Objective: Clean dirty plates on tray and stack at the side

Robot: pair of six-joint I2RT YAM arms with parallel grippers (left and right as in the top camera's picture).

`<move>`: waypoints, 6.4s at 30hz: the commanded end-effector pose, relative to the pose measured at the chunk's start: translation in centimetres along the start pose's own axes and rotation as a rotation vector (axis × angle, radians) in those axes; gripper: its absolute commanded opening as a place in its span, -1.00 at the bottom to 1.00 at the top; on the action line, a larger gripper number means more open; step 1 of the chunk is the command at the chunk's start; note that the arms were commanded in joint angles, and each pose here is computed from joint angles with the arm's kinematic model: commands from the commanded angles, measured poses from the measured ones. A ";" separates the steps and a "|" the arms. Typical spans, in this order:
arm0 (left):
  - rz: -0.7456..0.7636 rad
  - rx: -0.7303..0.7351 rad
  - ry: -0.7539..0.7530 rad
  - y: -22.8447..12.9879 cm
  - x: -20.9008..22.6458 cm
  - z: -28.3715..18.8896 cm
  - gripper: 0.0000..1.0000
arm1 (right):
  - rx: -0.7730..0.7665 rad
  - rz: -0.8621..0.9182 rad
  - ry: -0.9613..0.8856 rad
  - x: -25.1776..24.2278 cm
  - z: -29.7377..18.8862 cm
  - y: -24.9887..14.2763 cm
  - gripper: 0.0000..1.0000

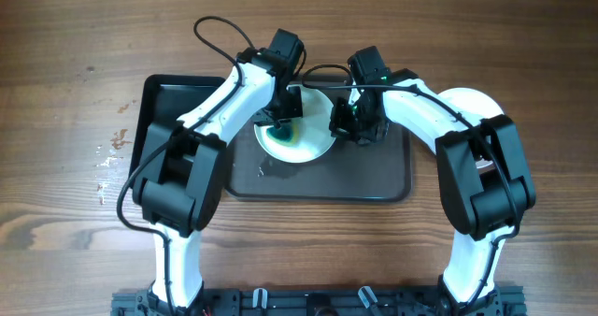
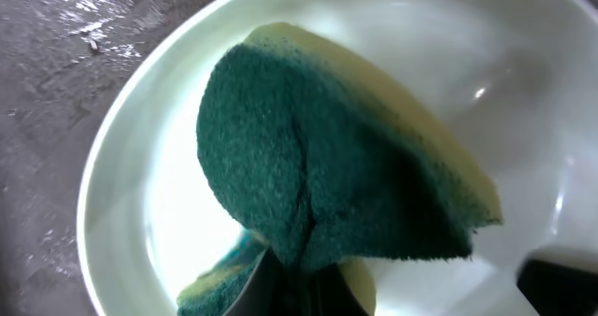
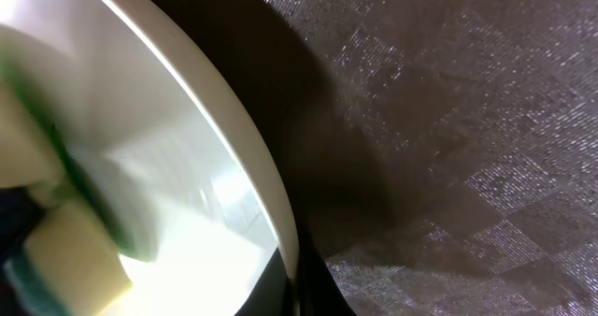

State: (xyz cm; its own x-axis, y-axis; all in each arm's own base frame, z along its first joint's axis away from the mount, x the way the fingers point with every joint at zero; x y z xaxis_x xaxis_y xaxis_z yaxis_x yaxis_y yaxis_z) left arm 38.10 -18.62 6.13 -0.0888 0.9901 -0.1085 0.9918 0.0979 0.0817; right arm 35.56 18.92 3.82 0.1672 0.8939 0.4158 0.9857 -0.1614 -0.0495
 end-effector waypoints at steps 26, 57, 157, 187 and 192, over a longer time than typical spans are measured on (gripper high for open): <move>0.018 -0.027 0.157 -0.6 0.2 2.9 -0.92 | 0.037 0.001 -0.012 -0.5 1.4 -0.4 -0.91; 0.145 0.303 -0.268 -4.4 -2.3 1.8 -0.92 | 0.037 0.003 -0.011 -0.4 1.4 -0.4 -0.91; -0.035 0.126 -0.153 0.0 2.1 -4.6 -0.92 | 0.041 -0.001 -0.009 -0.4 1.4 -0.4 -0.92; -0.192 -0.056 -0.143 4.5 7.7 -8.1 -0.92 | -0.469 -0.159 -0.409 -1.8 -16.5 -0.6 -0.92; -0.195 -0.056 -0.144 4.5 7.7 -8.1 -0.92 | -0.680 -0.180 -0.622 -2.8 -22.2 -1.3 -0.91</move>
State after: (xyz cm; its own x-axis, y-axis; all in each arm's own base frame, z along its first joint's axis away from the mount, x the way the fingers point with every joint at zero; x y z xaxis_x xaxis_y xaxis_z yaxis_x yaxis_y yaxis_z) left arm 40.81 -9.75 12.82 -0.2575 0.9296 -0.2635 0.9556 0.2854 0.0730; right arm 33.56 9.88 20.39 0.1244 0.9922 -0.0073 0.8686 -0.1054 0.4842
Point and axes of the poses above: each gripper's point midway between its finger pads, its own z axis out along the fingers, its own x axis along the line the jaws close on, y = z × x, the point moved 4 cm from there along -z, back along the fingers, and after that the axes turned 2 degrees about -z, right-handed, at the moved point
